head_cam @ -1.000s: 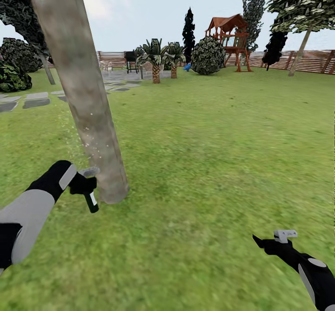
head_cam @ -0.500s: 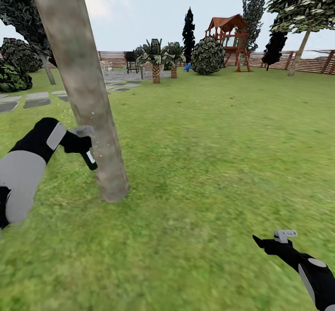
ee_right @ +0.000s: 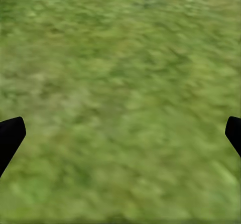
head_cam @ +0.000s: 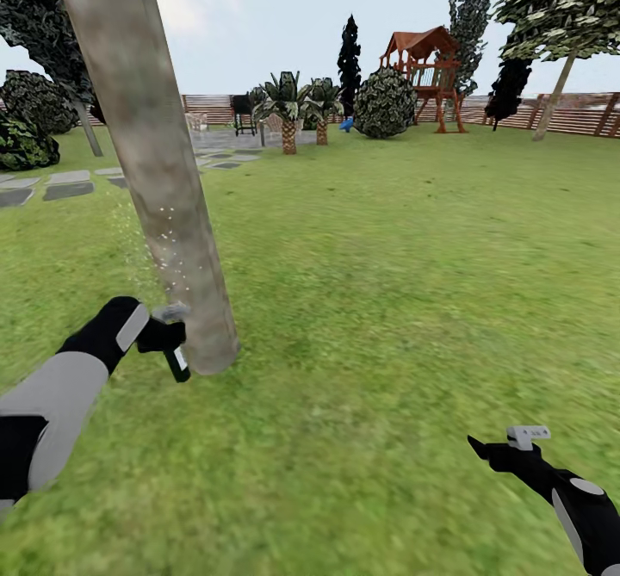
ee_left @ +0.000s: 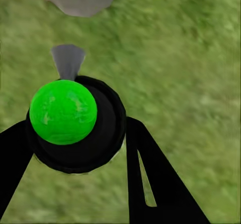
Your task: In the garden, pick up the pesticide atomizer on the floor and spray pesticide onto both trees until each tree trunk is fully covered.
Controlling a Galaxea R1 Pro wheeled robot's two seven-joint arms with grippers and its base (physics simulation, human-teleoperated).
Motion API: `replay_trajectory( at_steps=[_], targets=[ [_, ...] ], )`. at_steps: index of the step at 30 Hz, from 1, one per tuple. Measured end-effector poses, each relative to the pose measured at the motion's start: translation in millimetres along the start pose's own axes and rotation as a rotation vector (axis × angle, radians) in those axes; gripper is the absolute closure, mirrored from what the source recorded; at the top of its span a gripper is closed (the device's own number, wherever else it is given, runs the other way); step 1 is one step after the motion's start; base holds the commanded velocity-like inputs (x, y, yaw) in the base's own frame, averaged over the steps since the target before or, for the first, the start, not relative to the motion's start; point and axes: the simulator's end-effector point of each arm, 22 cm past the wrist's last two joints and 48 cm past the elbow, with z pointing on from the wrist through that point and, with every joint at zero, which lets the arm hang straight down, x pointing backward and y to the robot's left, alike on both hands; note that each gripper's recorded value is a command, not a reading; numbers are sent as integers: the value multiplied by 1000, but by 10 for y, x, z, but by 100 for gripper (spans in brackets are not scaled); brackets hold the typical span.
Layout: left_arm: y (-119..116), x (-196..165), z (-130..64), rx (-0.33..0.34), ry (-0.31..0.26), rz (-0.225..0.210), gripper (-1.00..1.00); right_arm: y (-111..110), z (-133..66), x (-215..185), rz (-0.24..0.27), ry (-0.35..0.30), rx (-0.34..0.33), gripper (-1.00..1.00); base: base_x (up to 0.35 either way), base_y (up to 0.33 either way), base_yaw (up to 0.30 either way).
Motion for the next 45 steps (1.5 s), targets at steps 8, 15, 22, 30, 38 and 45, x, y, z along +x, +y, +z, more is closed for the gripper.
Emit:
replay_trajectory(
  at_steps=[8,15,22,30,38,45],
  targets=[
    [67,86,151,-58,-49,14,100,0,0,-1,0,0,0,-100,0,0,0],
    [281,317,249,-147,-21,21,100,40,11,15,-1,3,-6,-100,0,0,0],
    [366,473,313,-157,1,22,100,30,7,12,-1,3,-6,-100,0,-102,102],
    [333,506,333,-152,7,20,100,28,6,11,-1,2,-5,-100,9,-266,133],
    [336,505,327,-155,7,21,100,28,3,9,0,2,-5,-100,267,-87,1],
    [375,528,337,-158,11,17,100,32,8,11,0,2,-6,-100,129,44,78]
  ],
)
